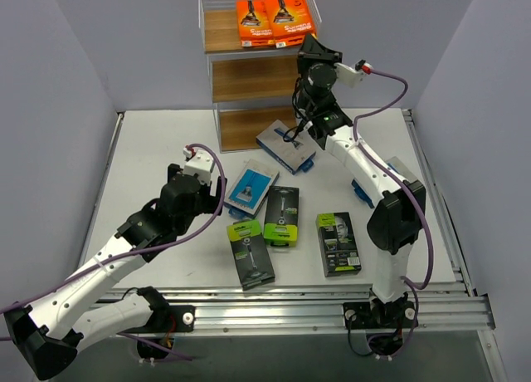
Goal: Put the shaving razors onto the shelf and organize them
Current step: Place the shaving razor onto shelf
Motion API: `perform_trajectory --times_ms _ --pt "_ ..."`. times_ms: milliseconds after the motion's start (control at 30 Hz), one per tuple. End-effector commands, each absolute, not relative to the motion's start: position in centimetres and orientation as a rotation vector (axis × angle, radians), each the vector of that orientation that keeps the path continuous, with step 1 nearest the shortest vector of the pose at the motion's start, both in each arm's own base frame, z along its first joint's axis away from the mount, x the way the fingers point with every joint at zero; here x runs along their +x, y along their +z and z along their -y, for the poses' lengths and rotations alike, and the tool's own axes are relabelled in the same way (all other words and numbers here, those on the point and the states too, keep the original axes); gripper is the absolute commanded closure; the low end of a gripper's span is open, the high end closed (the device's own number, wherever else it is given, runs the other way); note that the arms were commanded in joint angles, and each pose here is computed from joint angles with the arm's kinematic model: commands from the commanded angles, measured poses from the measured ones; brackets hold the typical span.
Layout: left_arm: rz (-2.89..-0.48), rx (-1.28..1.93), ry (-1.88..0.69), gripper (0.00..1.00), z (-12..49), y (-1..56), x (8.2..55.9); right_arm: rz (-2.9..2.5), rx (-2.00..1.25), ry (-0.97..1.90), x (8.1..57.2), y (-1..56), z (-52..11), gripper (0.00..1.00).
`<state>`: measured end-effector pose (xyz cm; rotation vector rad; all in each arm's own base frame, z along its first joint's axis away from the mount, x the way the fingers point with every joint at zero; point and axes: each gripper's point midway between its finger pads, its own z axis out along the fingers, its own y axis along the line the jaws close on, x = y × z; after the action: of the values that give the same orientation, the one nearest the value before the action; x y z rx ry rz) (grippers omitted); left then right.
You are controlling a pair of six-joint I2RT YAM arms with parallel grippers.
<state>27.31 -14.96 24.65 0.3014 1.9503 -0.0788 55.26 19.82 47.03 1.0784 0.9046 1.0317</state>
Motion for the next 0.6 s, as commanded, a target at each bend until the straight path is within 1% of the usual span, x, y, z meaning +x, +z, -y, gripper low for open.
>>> perform_trajectory --times_ms 0,567 --pt "-1.922 0.288 -0.097 0.06 15.5 25.4 27.6 -0.794 1.140 1.048 54.8 49.4 -18.5 1.00" --pt "-1.929 0.305 -0.116 0.06 16.0 25.2 27.5 -0.774 1.168 1.016 56.1 49.3 -18.5 1.00"
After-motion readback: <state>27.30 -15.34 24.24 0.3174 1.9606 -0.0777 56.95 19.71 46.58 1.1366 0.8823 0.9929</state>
